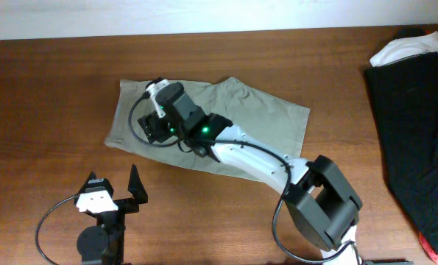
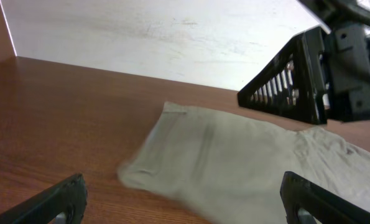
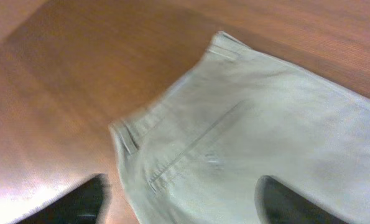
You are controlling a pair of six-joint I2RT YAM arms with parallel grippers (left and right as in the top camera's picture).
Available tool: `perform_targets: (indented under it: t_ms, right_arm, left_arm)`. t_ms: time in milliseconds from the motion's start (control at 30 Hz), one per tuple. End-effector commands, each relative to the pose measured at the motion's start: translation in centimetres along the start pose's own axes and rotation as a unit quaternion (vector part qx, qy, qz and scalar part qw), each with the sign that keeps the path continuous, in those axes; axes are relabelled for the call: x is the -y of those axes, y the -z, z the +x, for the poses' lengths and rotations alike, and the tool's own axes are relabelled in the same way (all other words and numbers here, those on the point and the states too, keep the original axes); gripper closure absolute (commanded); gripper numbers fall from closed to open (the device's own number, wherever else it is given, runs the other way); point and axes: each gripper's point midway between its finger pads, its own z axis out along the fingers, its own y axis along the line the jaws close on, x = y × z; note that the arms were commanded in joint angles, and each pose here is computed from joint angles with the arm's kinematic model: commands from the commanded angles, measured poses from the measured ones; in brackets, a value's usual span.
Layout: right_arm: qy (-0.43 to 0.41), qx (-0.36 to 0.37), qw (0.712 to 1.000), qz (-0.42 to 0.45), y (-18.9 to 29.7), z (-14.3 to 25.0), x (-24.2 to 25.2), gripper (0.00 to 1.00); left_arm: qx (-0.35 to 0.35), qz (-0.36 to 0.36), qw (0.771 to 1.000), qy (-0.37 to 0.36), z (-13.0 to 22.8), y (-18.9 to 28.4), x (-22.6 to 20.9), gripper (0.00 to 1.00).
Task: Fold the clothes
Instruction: 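Grasp the khaki shorts and drag them to the table center, then pull the shorts' right edge with the right gripper to flatten them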
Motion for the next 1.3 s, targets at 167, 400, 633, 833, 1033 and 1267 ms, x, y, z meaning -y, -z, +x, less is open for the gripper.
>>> perform_targets:
  t_ms: [167,400,633,833,1033,1267]
  right_arm:
    - [-0.099,0.019,0.983,0.153,15.5,-5.6,14.8,0.01]
    - [-0.27,-0.23,0.893,0.277,22.5,9.6,25.4,0.01]
    - [-0.35,-0.282,0.85,0.274,22.0,17.3,27.6,0.01]
    - [-0.349,-0.275,0.862,0.243,18.8,21.2,26.9,0.03]
    - [-0.357,-0.27,0.858,0.251,18.5,21.9,27.1,0.1]
    - [-0.368,-0.29,0.851,0.238,17.4,23.4,26.9,0.18]
  left_arm:
    - [-0.002,-0.002,1.0,-0.008,0.2,0.0,-0.1,0.01]
    - [-0.002,-0.002,1.0,-0.008,0.2,0.0,-0.1,0.01]
    - [-0.002,-0.002,1.0,-0.008,0.2,0.0,-0.1,0.01]
    - [-0.002,-0.002,1.0,-0.008,0.2,0.0,-0.1,0.01]
    - [-0.002,-0.002,1.0,-0.008,0.2,0.0,-0.1,0.01]
    - [-0.002,-0.002,1.0,-0.008,0.2,0.0,-0.1,0.01]
